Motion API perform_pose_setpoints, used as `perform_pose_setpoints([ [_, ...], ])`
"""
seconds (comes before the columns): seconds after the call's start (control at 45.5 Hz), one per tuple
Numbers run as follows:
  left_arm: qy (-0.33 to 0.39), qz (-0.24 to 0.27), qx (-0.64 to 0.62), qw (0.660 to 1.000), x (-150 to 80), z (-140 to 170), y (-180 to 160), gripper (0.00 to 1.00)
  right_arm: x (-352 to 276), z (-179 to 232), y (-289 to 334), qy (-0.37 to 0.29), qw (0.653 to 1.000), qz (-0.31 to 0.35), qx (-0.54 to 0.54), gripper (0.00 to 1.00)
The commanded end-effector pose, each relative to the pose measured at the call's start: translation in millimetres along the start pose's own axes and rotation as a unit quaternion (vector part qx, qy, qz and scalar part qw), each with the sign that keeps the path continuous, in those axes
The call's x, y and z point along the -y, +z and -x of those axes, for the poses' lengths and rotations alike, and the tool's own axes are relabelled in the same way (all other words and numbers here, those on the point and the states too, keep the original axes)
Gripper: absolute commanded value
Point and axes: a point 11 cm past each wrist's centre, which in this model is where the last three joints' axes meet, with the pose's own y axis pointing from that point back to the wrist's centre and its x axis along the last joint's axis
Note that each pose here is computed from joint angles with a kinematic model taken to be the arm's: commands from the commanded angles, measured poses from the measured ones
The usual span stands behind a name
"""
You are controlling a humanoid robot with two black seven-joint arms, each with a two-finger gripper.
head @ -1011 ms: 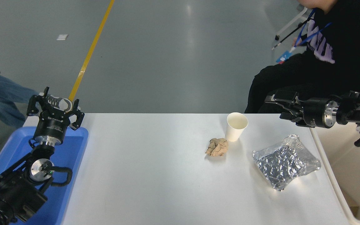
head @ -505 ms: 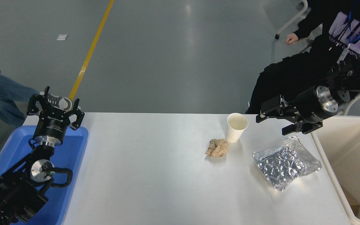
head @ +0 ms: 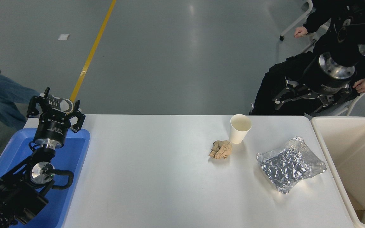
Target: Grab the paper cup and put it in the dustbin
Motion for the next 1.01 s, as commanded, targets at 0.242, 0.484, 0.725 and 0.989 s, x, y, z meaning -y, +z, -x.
perform_pose_setpoints([
  [0.242, -0.001, 0.000, 0.000, 1.000, 0, 1, 0, 0.99, -64, -13, -17, 0.067, 0.998, -0.009, -0.010, 1.00],
  [0.484, -0.001, 0.000, 0.000, 1.000, 0, 1, 0, 0.99, -72, -15, -21, 0.076, 0.997, -0.015, -0.013, 1.00],
  [0.725, -0.001, 0.000, 0.000, 1.000, 0, 1, 0, 0.99, -54, -11, -18, 0.055, 0.998, -0.009, -0.013, 1.00],
  [0.989, -0.001, 0.000, 0.000, 1.000, 0, 1, 0, 0.99, -16, -20, -18, 0.100, 0.995, -0.012, -0.008, 1.00],
])
